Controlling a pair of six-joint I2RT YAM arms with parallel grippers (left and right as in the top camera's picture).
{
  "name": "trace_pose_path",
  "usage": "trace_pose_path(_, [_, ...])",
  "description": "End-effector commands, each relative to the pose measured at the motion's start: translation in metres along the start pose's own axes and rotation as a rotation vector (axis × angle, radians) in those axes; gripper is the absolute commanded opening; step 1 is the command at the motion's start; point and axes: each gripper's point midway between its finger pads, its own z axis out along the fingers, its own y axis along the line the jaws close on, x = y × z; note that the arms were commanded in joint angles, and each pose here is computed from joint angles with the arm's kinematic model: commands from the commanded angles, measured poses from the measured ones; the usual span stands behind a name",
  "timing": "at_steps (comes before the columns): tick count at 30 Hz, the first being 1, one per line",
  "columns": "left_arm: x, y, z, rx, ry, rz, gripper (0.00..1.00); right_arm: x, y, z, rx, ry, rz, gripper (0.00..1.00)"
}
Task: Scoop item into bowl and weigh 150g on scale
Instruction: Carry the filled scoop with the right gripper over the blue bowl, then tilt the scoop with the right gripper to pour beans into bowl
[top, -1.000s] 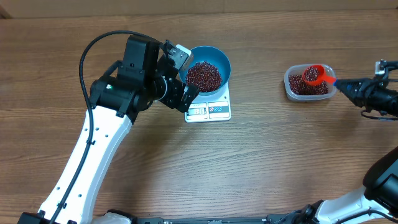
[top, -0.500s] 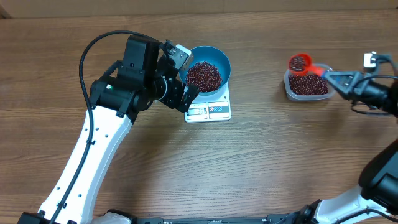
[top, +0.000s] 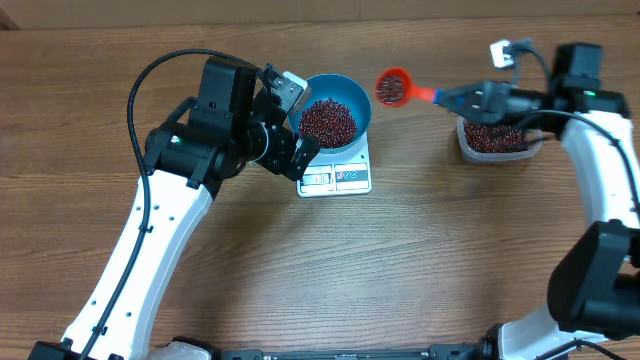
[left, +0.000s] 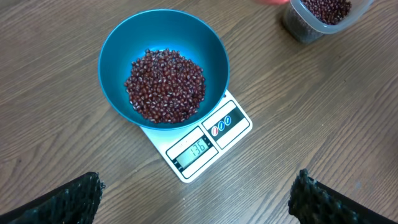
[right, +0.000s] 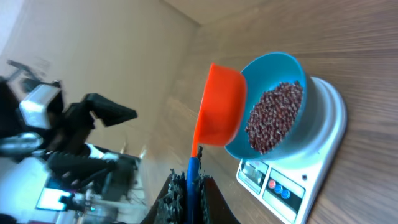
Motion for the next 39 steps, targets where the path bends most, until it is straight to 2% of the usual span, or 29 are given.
trace_pose_path(1, [-0.009, -0.005, -0.012, 0.01, -0.039, 0.032, 1.0, -0.012, 0.015, 0.019, 0.063, 0.001, 0.032, 0.04])
trace_pose_path(7, [-0.009, -0.005, -0.012, 0.01, -0.039, 0.032, 1.0, -0.012, 0.023, 0.066, 0.142, 0.019, -0.023, 0.04])
trace_pose_path(11, [-0.009, -0.005, -0.012, 0.01, -0.039, 0.032, 1.0, -0.009, 0.014, 0.081, 0.248, 0.019, -0.044, 0.04])
trace_pose_path(22, [-0.009, -0.005, -0.012, 0.01, -0.039, 0.032, 1.0, -0.003, 0.014, 0.083, 0.251, 0.044, -0.082, 0.04])
trace_pose_path(26, [-0.009, -0.005, -0.012, 0.01, -0.039, 0.032, 1.0, -0.007, 0.011, 0.082, 0.272, 0.022, -0.043, 0.04])
trace_pose_path(29, [-0.009, -0.005, -0.012, 0.01, -0.039, 0.032, 1.0, 0.002, 0.029, 0.09, 0.175, 0.076, -0.198, 0.03])
trace_pose_path(34, [-0.009, -0.005, -0.012, 0.01, -0.039, 0.032, 1.0, -0.004, 0.006, 0.087, 0.326, 0.034, -0.099, 0.04])
trace_pose_path(37, [-0.009, -0.005, -0.012, 0.01, -0.039, 0.032, 1.0, 0.007, 0.029, 0.093, 0.181, 0.1, -0.27, 0.04])
trace_pose_path(39, [-0.009, -0.005, -0.012, 0.01, -0.039, 0.032, 1.0, 0.005, 0.022, 0.092, 0.226, 0.091, -0.243, 0.04])
